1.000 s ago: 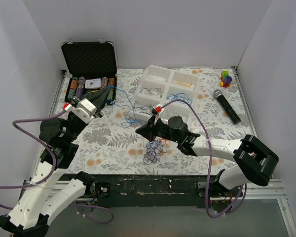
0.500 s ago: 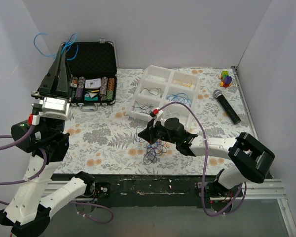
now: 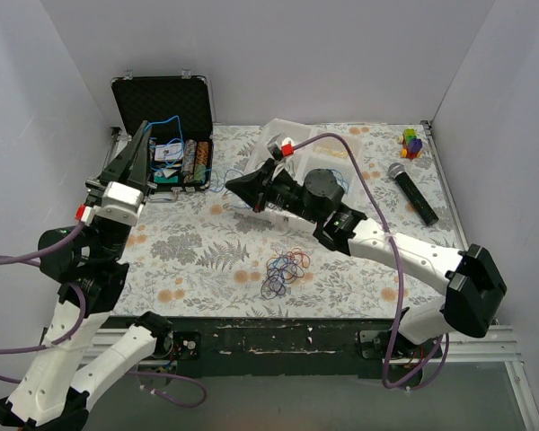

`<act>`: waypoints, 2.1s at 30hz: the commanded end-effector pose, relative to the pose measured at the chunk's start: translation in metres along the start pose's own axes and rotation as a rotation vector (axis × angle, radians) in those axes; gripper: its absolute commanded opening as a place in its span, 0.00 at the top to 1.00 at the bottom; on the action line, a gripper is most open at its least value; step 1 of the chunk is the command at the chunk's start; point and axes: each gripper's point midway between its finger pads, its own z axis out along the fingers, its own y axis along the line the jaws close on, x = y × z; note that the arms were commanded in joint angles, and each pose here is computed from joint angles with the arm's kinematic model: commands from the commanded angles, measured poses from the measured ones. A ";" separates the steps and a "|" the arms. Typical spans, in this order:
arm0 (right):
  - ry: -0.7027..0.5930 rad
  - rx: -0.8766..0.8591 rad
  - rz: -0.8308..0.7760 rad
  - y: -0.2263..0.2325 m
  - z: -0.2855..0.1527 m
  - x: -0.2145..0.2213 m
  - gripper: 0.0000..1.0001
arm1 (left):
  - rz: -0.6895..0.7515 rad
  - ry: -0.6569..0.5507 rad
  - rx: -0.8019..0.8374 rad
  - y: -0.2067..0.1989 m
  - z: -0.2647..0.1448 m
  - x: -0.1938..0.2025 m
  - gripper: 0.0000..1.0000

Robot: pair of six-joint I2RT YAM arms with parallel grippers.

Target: Untangle the cables

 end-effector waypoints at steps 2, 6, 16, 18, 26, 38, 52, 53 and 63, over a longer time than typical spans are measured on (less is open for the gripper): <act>-0.098 0.118 -0.095 -0.029 -0.015 -0.056 0.99 | -0.035 0.076 0.036 -0.012 -0.011 0.019 1.00; -0.110 0.340 -0.138 -0.088 -0.045 -0.070 0.99 | -0.060 0.096 0.066 -0.019 -0.017 0.023 1.00; -0.094 0.597 -0.226 -0.195 -0.108 -0.066 0.99 | -0.109 0.115 0.126 -0.031 -0.021 0.024 1.00; -0.105 0.620 -0.240 -0.209 -0.114 -0.061 0.99 | -0.117 0.115 0.141 -0.035 -0.023 0.024 1.00; -0.126 0.677 -0.251 -0.260 -0.118 -0.051 0.99 | -0.142 0.142 0.180 -0.044 -0.027 0.030 1.00; -0.137 0.658 -0.263 -0.291 -0.101 -0.066 0.99 | -0.154 0.169 0.212 -0.051 -0.037 0.035 1.00; -0.200 0.623 -0.278 -0.280 -0.098 -0.108 0.99 | -0.163 0.167 0.220 -0.053 -0.040 0.034 1.00; -0.192 0.630 -0.273 -0.285 -0.099 -0.104 0.99 | -0.161 0.167 0.219 -0.053 -0.040 0.035 1.00; -0.073 0.694 -0.244 -0.327 -0.096 -0.046 0.99 | -0.159 0.172 0.225 -0.052 -0.041 0.032 1.00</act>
